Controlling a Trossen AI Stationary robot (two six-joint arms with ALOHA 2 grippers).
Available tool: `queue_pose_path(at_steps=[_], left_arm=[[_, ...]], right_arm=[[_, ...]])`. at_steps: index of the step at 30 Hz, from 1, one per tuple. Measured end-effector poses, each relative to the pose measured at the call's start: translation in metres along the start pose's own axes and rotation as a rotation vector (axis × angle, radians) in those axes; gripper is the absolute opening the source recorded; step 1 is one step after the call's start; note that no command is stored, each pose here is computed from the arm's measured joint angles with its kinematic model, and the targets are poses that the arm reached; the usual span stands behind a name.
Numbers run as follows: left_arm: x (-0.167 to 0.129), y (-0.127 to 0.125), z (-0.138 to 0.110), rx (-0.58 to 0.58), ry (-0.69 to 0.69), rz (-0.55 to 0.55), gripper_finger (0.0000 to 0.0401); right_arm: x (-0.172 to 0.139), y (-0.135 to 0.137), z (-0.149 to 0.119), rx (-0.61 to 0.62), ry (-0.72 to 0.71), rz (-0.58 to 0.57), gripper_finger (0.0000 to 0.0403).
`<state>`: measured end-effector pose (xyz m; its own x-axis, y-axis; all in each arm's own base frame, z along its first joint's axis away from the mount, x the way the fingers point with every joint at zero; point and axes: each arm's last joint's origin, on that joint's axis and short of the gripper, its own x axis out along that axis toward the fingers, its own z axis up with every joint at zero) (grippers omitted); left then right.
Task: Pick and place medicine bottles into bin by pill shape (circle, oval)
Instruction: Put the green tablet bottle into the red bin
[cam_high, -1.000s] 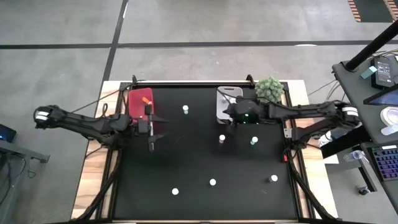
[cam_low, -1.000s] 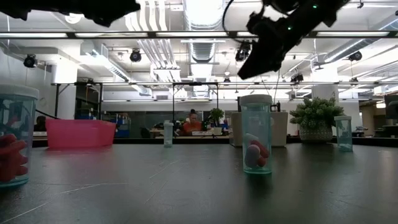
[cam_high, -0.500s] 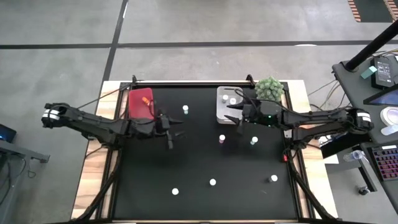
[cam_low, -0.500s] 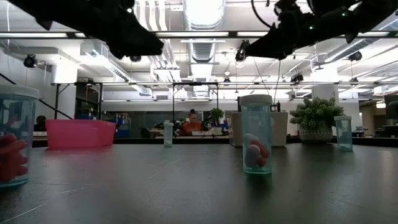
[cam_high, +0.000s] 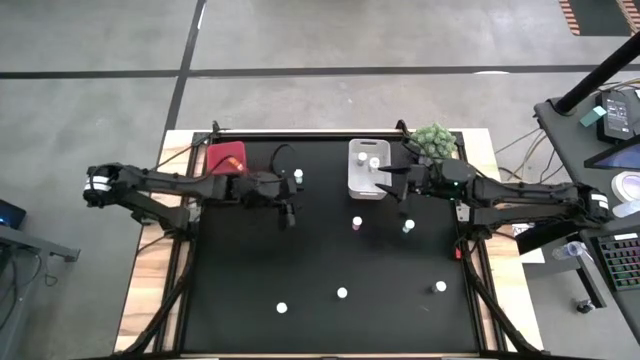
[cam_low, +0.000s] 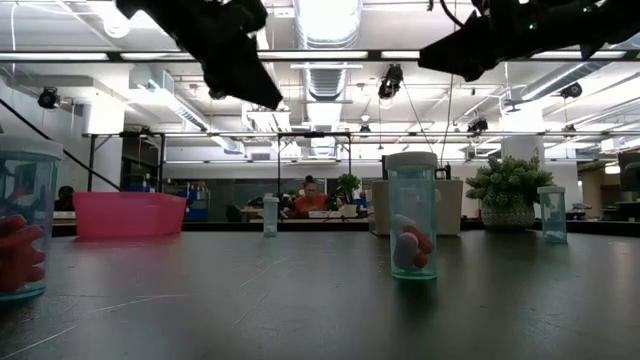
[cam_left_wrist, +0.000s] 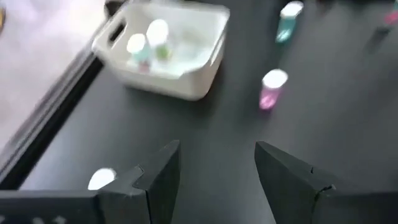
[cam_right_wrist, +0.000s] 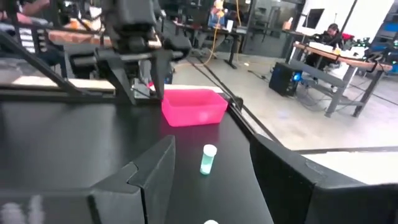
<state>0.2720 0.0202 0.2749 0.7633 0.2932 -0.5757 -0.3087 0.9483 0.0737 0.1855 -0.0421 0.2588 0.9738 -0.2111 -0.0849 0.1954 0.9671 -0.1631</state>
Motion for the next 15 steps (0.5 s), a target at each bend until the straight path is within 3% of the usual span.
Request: queue_pose_path(at_steps=[7,15], left_arm=[[0.016,0.032,0.015,-0.185,0.246,0.106,0.0189],[0.064,0.073,0.016,-0.341,0.352,0.219,0.0189]], right_arm=[[0.000,0.000,-0.003,-0.002,0.015,0.000,0.0201],[0.001,0.000,-0.004,-0.030,0.021,-0.002,0.0201]])
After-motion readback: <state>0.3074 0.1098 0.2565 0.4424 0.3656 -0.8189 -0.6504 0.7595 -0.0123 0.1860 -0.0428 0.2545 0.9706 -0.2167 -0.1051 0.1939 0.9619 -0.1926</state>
